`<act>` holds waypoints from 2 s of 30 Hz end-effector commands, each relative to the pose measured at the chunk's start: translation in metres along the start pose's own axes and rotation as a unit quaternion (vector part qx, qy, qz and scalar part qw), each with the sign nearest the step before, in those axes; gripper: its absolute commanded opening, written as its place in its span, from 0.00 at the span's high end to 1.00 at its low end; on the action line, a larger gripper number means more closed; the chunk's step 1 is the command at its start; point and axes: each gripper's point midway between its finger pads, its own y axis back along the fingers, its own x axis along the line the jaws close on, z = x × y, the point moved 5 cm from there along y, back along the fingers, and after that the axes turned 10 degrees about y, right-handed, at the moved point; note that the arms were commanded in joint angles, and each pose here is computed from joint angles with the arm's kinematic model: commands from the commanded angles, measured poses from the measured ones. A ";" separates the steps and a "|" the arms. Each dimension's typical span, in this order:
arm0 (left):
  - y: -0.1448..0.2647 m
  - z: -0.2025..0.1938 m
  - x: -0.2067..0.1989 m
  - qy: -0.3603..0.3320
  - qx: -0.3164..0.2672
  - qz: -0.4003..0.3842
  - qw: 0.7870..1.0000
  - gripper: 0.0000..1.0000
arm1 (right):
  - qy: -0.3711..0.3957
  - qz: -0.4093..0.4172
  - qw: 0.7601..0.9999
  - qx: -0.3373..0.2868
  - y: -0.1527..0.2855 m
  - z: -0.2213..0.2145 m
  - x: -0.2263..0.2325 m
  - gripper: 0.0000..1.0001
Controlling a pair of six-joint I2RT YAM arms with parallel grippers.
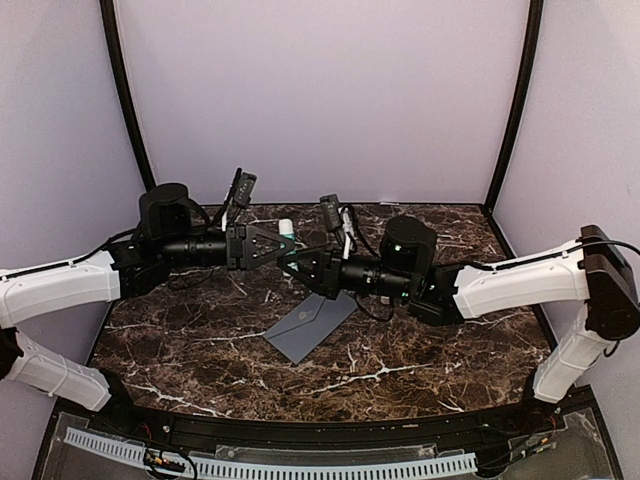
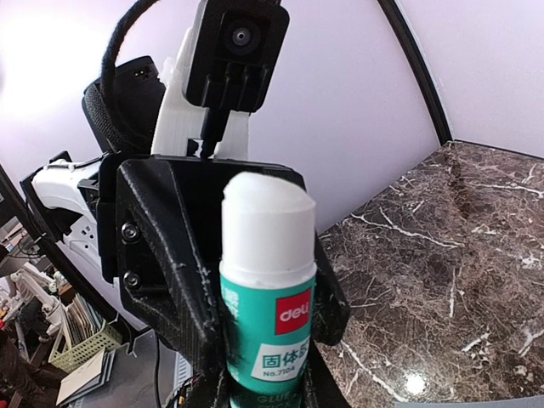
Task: Place the letter into the envelope and seal it
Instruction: Screw the solid glue.
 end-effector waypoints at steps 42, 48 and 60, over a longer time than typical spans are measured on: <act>0.025 0.022 -0.044 -0.051 -0.099 -0.102 0.989 0.99 | 0.014 0.104 0.994 0.019 0.009 0.015 0.037 0.41; 0.025 0.017 -0.049 -0.062 -0.079 -0.124 0.987 0.99 | 0.018 0.135 0.991 0.001 0.002 0.025 0.044 0.56; 0.026 0.014 -0.054 -0.071 -0.070 -0.139 0.985 0.99 | 0.020 0.157 0.987 -0.012 -0.009 0.032 0.046 0.82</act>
